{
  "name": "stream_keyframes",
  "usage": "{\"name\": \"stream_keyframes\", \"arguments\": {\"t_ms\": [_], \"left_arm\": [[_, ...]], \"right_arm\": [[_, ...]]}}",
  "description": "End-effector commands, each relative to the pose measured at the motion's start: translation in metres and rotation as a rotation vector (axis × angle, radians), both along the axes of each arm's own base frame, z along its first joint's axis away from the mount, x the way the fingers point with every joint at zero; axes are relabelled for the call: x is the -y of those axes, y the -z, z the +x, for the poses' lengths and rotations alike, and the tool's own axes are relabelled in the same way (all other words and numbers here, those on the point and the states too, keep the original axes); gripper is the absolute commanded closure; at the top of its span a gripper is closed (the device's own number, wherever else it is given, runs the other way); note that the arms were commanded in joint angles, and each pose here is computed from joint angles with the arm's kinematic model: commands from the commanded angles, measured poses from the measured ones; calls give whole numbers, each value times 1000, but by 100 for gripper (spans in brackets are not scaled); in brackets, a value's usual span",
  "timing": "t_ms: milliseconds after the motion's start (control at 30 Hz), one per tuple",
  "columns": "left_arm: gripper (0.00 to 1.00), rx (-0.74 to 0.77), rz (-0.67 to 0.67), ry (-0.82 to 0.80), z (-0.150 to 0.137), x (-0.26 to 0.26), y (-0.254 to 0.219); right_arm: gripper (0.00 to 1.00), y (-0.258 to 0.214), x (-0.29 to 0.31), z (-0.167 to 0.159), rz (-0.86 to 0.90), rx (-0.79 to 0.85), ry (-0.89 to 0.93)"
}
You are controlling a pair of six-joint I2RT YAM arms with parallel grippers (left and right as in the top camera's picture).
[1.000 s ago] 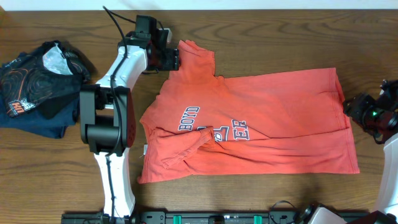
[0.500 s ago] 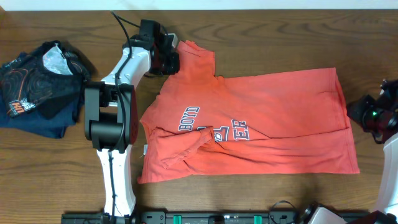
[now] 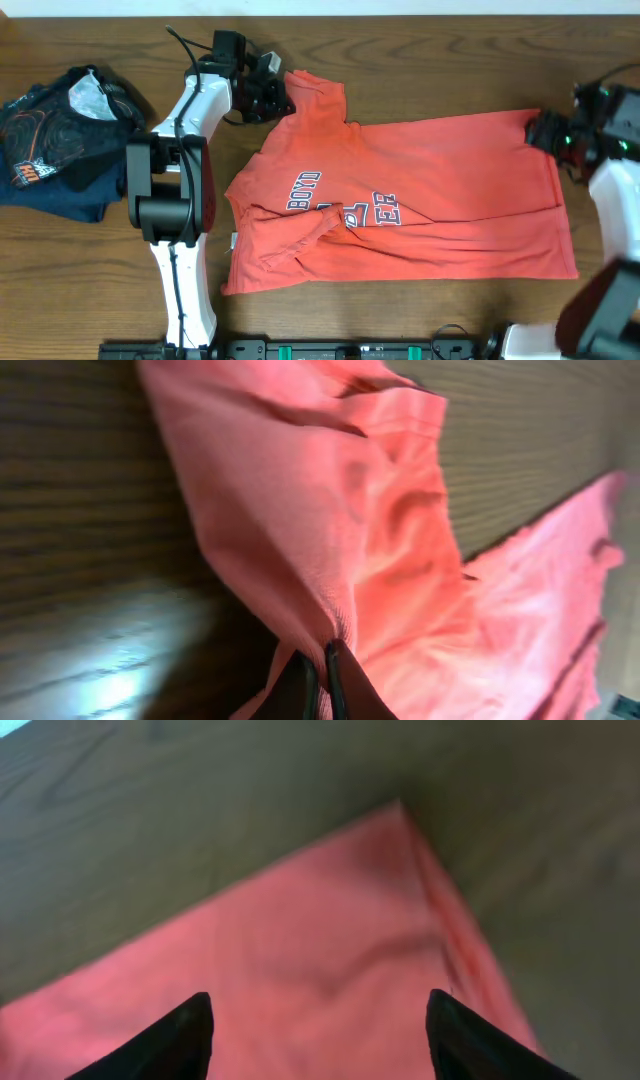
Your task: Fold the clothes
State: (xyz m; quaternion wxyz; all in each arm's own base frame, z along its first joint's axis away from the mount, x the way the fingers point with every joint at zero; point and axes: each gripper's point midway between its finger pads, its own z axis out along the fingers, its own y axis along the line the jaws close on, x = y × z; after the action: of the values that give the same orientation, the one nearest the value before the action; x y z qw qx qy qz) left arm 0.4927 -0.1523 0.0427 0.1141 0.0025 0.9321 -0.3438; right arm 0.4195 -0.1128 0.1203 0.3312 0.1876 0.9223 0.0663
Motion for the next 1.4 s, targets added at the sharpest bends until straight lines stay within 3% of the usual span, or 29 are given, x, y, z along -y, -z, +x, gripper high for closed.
{"name": "stream_keyframes", "arguments": {"t_ms": [0,100,233,467,1067,1167,1333,1367], "left_arm": [[94,33,-55,7,3,6,-28],[94,28,-54,7,2,6,-27],[94,22,-48,4,1,5,-26],[94,13,-10,-10,1,0,-21],[94,0,-2,-12,-2,-1,-19],[94,0,-2,-12,-2,-1,-19],[94,-9,-1,-13,-3,-2,-19],[94,-12,-1,-12,-4,-1,-18]], "right_arm": [[26,16,17,29,-106,-11,-1],[26,36,28,59,-120,16,6],[29,62,33,74,-116,9,5],[32,100,35,79,-107,-23,4],[38,125,34,88,-115,-16,0],[47,133,30,87,-110,-30,-8],[95,137,29,85,-109,-46,-9],[99,138,29,84,-110,-50,-7]]}}
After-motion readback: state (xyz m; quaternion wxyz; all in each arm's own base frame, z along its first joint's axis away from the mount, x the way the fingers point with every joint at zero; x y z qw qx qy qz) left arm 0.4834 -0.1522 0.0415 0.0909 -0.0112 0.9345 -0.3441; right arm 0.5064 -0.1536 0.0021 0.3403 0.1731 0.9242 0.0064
